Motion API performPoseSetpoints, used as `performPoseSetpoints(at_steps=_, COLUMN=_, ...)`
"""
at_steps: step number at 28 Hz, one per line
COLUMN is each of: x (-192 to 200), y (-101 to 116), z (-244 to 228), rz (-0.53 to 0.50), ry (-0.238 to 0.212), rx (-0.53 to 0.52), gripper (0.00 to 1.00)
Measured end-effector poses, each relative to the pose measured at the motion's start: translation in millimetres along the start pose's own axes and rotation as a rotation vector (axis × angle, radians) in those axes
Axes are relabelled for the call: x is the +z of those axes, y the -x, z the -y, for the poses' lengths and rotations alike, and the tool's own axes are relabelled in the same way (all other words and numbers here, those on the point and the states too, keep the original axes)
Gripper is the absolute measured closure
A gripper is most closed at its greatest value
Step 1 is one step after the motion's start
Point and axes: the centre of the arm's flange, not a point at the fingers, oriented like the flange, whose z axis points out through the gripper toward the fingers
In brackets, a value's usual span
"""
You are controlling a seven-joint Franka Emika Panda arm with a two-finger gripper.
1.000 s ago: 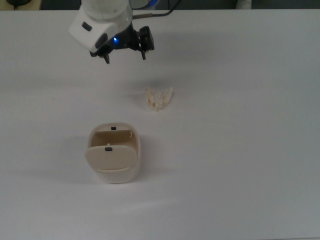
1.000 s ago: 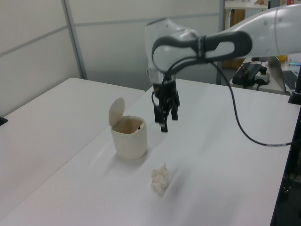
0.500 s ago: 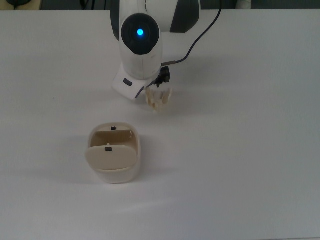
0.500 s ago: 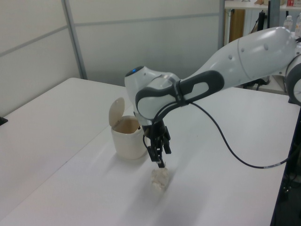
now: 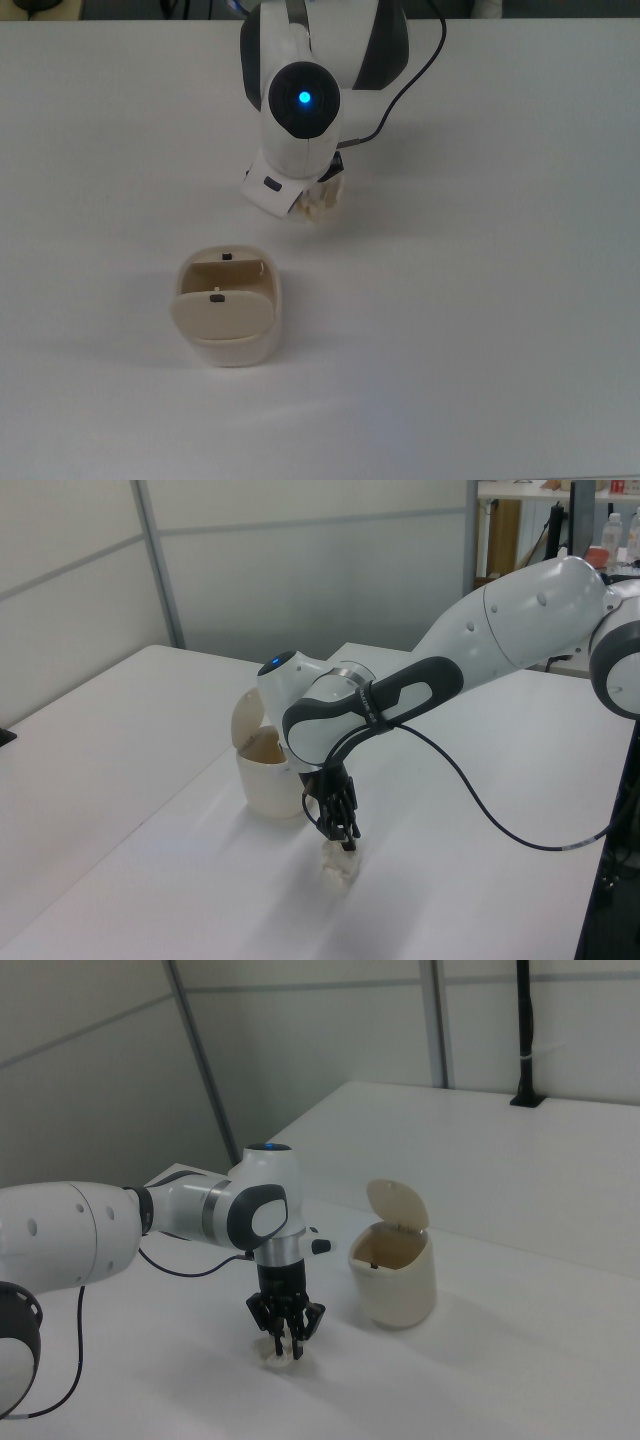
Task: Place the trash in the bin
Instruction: 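Close the gripper on the crumpled tissue and lift it, then carry the tissue over the cream bin's opening and lower it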
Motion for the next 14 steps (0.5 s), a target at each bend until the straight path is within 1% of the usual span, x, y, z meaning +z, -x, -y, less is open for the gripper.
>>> performPoseSetpoints(at_steps=1, x=0, y=0, z=1, rz=-0.001, ry=0.000, rx=-0.001, gripper=0.70)
performPoseSetpoints(at_steps=4, x=-2, y=-2, z=1, rz=-0.016, ry=0.003, rx=-0.002, gripper=0.80)
performPoseSetpoints(at_steps=5, x=-3, y=-3, z=1, rz=-0.027, ry=0.004, rx=-0.002, gripper=0.89)
performPoseSetpoints(at_steps=7, x=-6, y=-4, z=0, rz=-0.042, ry=0.007, rx=-0.001, gripper=0.95)
performPoseSetpoints(at_steps=9, x=-12, y=-4, z=-2, rz=-0.061, ry=0.011, rx=0.002, gripper=0.95)
performPoseSetpoints(at_steps=14, x=-46, y=1, z=-14, rz=-0.128, ry=0.023, rx=0.023, gripper=0.95)
